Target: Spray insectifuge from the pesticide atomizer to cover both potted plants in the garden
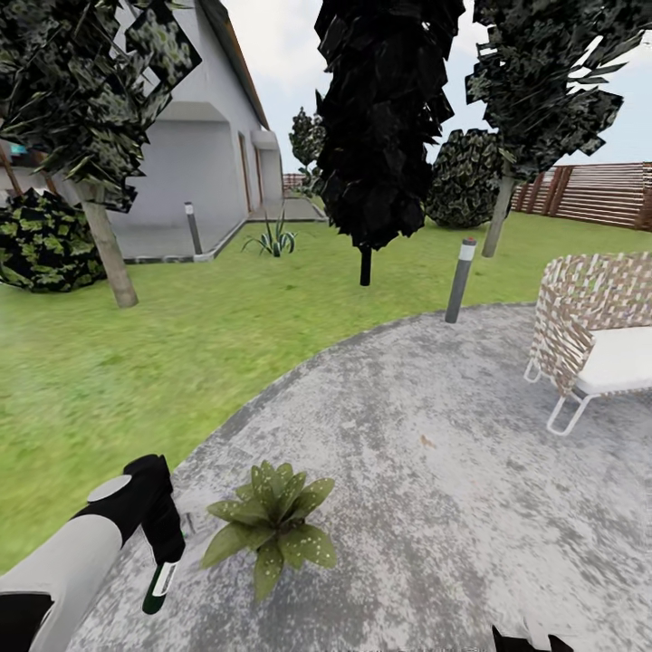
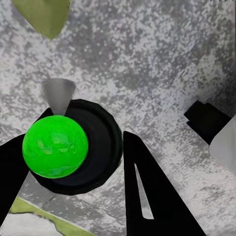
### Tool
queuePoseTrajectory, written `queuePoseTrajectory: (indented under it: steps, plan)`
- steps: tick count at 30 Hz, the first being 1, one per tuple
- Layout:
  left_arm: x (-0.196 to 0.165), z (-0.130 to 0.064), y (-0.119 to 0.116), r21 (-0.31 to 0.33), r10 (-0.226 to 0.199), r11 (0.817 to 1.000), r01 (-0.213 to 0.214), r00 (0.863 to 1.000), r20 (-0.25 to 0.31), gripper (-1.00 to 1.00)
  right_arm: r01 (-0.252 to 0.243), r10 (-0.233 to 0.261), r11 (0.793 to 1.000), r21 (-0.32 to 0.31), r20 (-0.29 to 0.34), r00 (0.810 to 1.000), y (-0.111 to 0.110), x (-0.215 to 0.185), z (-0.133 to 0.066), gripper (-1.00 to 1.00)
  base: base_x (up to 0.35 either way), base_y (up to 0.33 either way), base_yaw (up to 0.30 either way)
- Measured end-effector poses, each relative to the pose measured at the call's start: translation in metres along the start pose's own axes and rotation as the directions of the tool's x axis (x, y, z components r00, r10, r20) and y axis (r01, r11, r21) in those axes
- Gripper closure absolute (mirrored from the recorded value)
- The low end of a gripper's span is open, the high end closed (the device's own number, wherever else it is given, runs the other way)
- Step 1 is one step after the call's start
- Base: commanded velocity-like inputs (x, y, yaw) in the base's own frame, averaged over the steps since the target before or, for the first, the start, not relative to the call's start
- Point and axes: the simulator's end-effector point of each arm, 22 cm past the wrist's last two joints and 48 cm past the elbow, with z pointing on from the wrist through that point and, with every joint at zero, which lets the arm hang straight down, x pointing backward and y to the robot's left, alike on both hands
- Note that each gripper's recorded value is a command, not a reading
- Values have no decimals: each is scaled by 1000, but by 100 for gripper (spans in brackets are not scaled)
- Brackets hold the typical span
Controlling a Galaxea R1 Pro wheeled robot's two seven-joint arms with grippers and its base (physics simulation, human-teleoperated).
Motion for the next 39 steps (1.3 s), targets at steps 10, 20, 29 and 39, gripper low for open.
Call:
queuePoseTrajectory:
  steps: [10, 20, 29, 39]
  plan:
    - [-1, -2, -1, -2, -1, 1000, 1, 1000, 5, 100, -1, 1, 1000, 0, 6, 1000, 0, -3, -1, -100, 95, 121, -224]
    - [3, 7, -7, 13, 55, 998, -55, 998, 7, 100, -1, 1, 1000, -1, 6, 1000, 0, -3, -1, -100, 11, 27, -39]
    - [12, 27, -26, 50, 65, 997, -64, 998, -8, 100, -1, 1, 1000, -1, 6, 1000, 0, -3, -1, -100, 0, 0, -11]
    - [13, 27, -24, 44, 67, 997, -67, 998, -11, 100, -1, 1, 1000, -1, 5, 1000, 0, -2, 0, -100, -207, 25, -257]
